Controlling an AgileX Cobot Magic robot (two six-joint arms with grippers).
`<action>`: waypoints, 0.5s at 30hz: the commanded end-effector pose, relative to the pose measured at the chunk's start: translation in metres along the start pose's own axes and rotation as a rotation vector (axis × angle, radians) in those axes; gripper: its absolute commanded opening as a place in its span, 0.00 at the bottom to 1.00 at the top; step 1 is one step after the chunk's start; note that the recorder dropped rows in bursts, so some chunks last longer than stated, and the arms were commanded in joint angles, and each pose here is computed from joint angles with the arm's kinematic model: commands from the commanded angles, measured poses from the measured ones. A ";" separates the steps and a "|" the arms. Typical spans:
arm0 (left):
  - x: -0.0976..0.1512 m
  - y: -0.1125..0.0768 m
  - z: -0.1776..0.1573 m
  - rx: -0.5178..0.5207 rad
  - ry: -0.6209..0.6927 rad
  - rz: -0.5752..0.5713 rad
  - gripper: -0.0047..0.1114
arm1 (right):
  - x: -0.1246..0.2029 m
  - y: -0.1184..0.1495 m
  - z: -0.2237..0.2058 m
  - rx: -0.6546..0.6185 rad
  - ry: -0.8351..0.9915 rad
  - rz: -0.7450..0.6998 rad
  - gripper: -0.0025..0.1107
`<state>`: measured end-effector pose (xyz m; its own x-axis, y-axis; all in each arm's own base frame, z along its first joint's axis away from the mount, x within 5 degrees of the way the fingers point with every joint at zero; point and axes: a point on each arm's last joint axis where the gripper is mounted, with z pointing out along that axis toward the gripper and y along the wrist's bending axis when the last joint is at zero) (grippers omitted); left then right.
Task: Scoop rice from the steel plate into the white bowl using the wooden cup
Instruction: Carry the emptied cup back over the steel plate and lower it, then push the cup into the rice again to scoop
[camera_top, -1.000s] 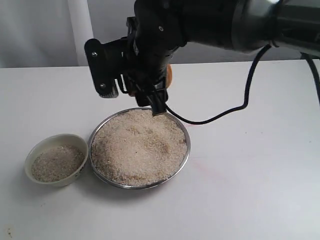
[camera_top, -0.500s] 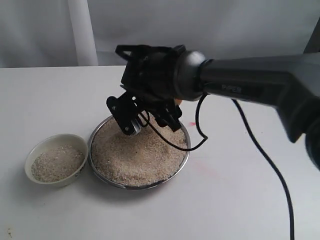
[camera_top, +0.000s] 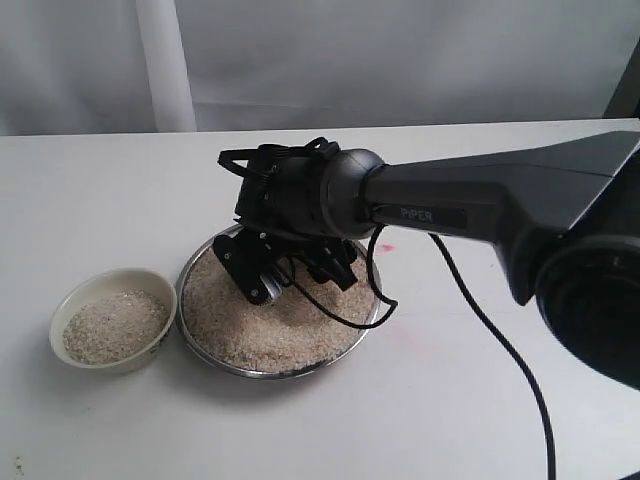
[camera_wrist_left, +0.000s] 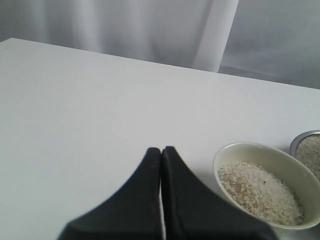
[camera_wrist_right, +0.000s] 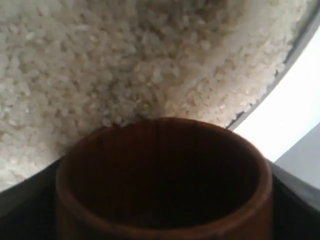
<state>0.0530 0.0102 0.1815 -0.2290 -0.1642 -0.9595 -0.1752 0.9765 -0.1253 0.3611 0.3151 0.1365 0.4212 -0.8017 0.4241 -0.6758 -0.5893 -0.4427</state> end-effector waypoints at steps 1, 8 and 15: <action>-0.002 -0.001 -0.001 0.009 -0.010 -0.006 0.04 | -0.004 -0.002 0.002 0.021 -0.019 -0.003 0.02; -0.002 -0.001 -0.001 0.009 -0.010 -0.006 0.04 | -0.019 -0.003 -0.005 0.047 -0.069 -0.018 0.02; -0.002 -0.001 -0.001 0.009 -0.010 -0.006 0.04 | -0.034 -0.001 -0.012 0.047 -0.116 -0.035 0.02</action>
<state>0.0530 0.0102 0.1815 -0.2290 -0.1642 -0.9595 -0.1752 0.9765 -0.1253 0.3445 0.3384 0.1303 0.4930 -0.7915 0.3612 -0.6432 -0.6112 -0.4612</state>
